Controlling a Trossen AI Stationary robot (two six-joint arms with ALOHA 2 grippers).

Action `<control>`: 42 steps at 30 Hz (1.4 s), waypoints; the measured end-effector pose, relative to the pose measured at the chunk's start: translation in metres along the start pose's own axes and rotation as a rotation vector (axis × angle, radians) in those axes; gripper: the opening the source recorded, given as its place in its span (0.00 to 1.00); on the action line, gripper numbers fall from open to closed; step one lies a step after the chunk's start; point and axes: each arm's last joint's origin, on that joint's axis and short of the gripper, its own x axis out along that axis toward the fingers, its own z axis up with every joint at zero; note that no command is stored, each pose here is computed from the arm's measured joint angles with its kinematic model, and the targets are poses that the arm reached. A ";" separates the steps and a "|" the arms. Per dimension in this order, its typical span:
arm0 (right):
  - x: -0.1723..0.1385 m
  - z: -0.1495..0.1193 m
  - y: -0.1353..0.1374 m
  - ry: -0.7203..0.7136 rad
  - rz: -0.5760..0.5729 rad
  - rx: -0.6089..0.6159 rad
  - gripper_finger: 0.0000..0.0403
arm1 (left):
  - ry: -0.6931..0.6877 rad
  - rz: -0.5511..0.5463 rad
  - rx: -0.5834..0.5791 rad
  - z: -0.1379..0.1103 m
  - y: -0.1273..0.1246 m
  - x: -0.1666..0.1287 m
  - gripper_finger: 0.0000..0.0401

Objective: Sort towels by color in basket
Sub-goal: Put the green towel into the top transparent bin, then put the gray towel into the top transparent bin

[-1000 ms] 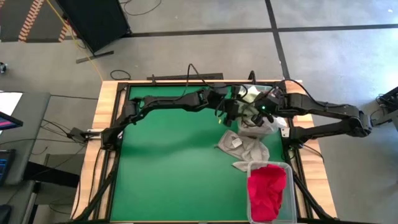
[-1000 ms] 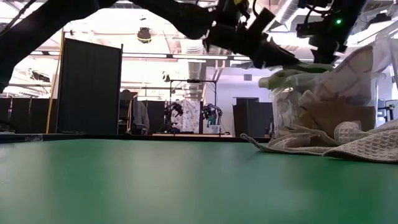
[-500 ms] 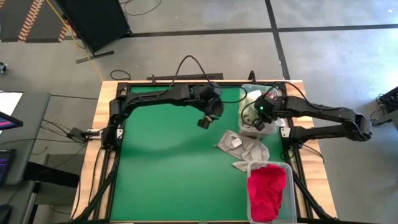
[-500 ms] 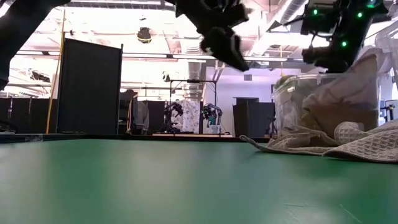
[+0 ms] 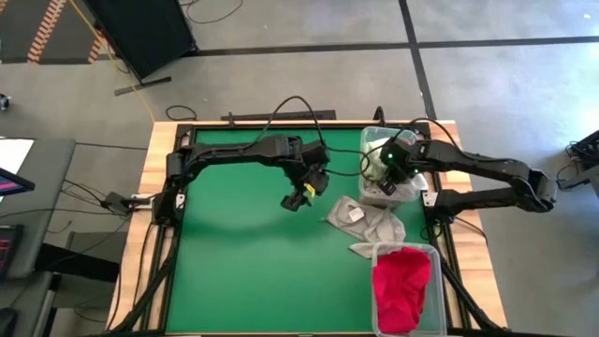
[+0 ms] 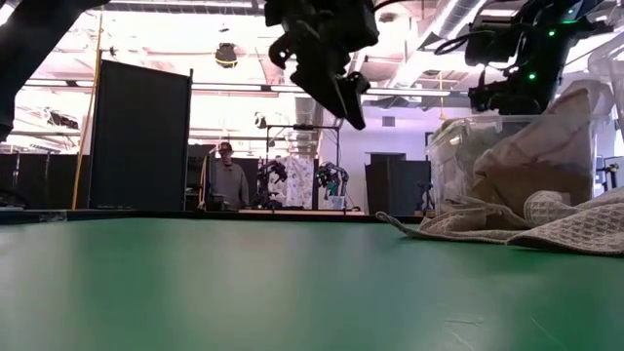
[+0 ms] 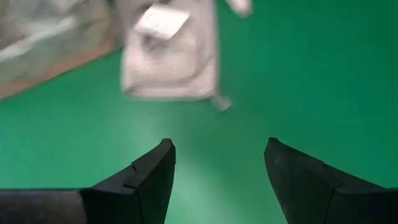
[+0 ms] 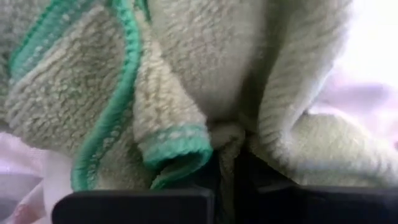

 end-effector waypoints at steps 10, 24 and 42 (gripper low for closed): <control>0.020 0.010 0.009 0.117 0.088 -0.042 0.11 | -0.010 -0.166 0.062 -0.003 -0.028 0.029 0.59; 0.015 0.019 0.007 0.112 0.175 -0.034 0.17 | 0.034 -0.211 0.058 -0.016 -0.046 0.058 0.59; -0.084 0.031 -0.001 -0.048 0.212 -0.009 0.64 | -0.061 -0.141 0.097 -0.013 -0.045 0.072 0.59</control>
